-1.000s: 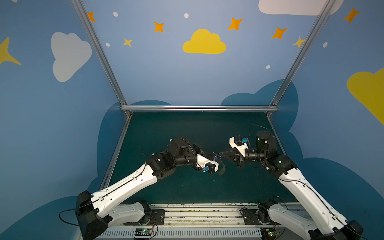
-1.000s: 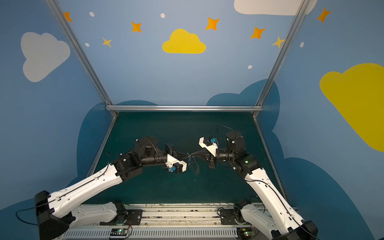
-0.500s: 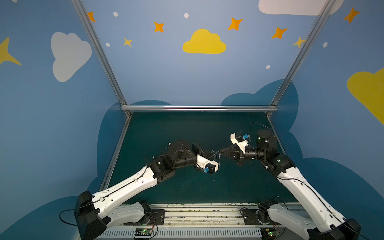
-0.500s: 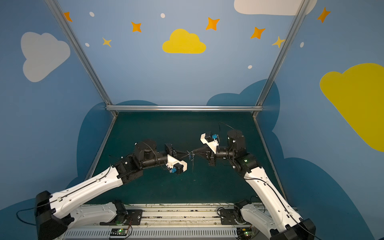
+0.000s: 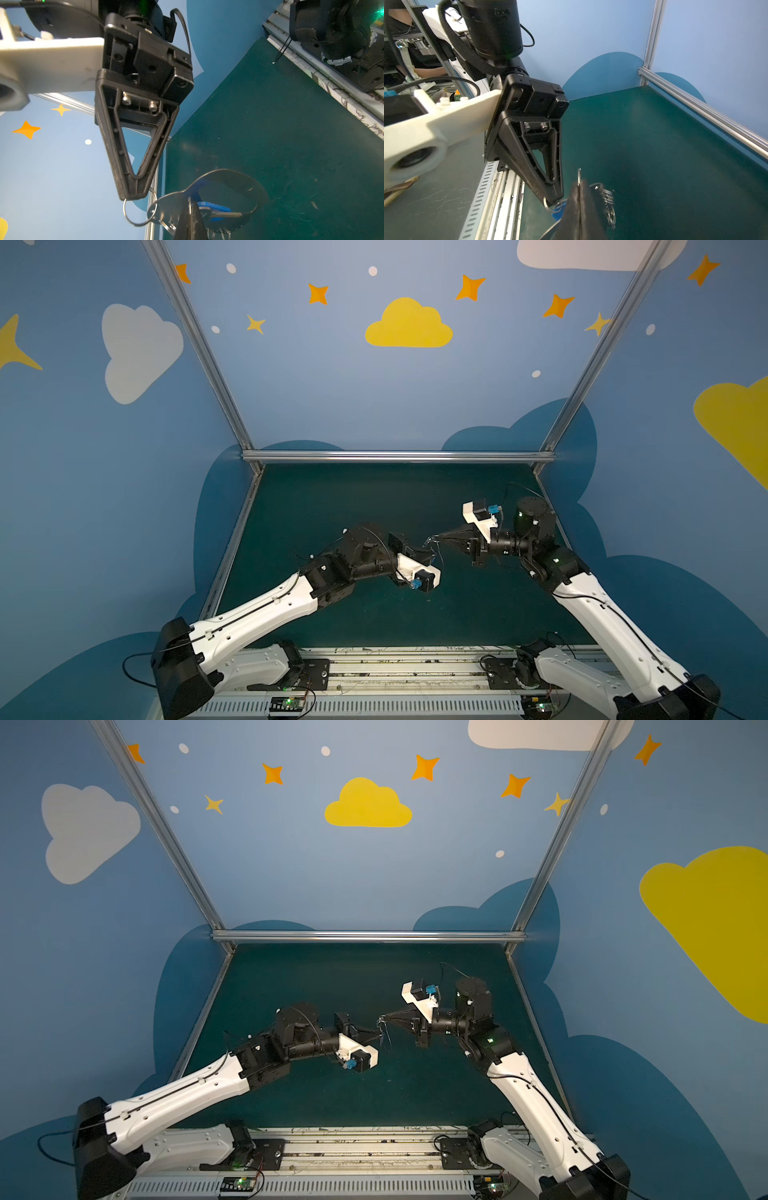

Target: Put the keys on the keyring

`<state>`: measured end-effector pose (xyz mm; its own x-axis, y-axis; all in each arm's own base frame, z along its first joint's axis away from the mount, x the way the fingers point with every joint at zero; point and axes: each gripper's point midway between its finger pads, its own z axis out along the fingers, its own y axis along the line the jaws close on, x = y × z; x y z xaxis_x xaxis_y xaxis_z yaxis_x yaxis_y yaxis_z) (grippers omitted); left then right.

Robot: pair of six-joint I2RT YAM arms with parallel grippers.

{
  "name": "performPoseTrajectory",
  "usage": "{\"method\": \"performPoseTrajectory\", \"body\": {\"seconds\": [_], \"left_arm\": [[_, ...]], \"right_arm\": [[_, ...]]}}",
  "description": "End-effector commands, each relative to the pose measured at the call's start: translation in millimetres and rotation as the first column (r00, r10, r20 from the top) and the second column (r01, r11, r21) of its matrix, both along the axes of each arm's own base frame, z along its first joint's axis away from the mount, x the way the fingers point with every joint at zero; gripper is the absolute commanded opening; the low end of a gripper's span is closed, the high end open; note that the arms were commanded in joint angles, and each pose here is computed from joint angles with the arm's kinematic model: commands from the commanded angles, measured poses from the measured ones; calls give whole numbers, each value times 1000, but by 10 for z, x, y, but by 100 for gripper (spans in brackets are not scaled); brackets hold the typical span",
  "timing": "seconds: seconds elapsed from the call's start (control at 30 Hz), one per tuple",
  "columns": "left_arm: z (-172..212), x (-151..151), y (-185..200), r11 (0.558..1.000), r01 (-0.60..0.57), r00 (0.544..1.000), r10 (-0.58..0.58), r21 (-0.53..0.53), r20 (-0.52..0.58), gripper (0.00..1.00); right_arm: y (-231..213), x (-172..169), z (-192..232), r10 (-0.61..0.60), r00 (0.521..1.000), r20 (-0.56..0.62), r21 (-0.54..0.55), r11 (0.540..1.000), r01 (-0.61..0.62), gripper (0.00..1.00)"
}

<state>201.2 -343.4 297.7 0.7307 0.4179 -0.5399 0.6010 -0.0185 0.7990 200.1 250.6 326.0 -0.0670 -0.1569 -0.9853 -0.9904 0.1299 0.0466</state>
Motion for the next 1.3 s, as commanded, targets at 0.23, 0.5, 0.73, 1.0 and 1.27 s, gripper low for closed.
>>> {"method": "performPoseTrajectory", "body": {"seconds": [0.23, 0.5, 0.73, 1.0, 1.27], "left_arm": [[122, 64, 152, 995, -82, 982, 70, -59, -175, 3], [294, -50, 261, 989, -42, 931, -13, -141, -365, 3], [253, -185, 220, 993, 31, 890, -78, -111, -448, 3], [164, -73, 244, 996, -37, 891, -6, -86, -455, 3], [143, -116, 196, 998, -10, 889, -22, -67, -458, 3]], "right_arm": [[-34, -130, 77, 33, 996, 86, 27, 999, -35, 0], [-46, -214, 70, 57, 988, 146, 33, 997, -63, 0], [-52, -216, 37, 52, 976, 213, 23, 998, -59, 0], [-60, -314, 29, 77, 958, 275, 26, 996, -88, 0], [-47, -410, -24, 127, 919, 373, 6, 990, -140, 0]]}}
